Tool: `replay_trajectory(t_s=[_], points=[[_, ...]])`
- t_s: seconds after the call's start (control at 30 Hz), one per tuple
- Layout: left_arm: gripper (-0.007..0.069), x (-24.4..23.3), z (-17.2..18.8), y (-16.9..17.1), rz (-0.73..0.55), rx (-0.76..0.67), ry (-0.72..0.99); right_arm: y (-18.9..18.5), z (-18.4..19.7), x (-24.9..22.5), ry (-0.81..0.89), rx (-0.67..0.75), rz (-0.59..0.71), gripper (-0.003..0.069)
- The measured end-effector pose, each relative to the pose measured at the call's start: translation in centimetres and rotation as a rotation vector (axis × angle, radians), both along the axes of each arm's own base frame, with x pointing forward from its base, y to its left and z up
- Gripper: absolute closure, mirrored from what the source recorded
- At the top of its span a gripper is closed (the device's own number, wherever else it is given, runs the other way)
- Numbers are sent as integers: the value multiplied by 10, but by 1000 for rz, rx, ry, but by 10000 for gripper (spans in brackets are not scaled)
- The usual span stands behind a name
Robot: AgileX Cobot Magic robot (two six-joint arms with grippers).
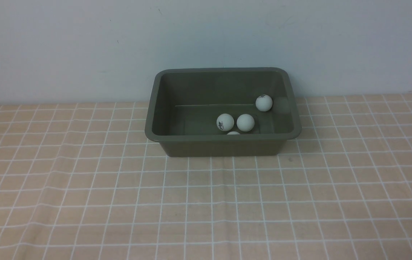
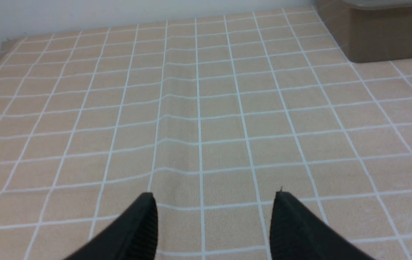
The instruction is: Put the table tennis balls into the box on the light coffee tablecloth.
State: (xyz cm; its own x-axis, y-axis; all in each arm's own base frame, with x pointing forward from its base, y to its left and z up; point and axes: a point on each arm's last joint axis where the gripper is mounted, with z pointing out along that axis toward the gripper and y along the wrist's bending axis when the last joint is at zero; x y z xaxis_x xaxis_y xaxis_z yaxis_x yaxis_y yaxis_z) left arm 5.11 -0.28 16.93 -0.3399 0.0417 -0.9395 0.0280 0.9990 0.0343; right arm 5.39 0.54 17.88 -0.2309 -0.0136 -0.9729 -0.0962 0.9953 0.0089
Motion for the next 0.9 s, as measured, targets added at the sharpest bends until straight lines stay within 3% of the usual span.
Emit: replay_trajectory(t_s=[0.9], points=[[274,0,0,1,35,-53,-8,0,0,0,0,0,0,312]])
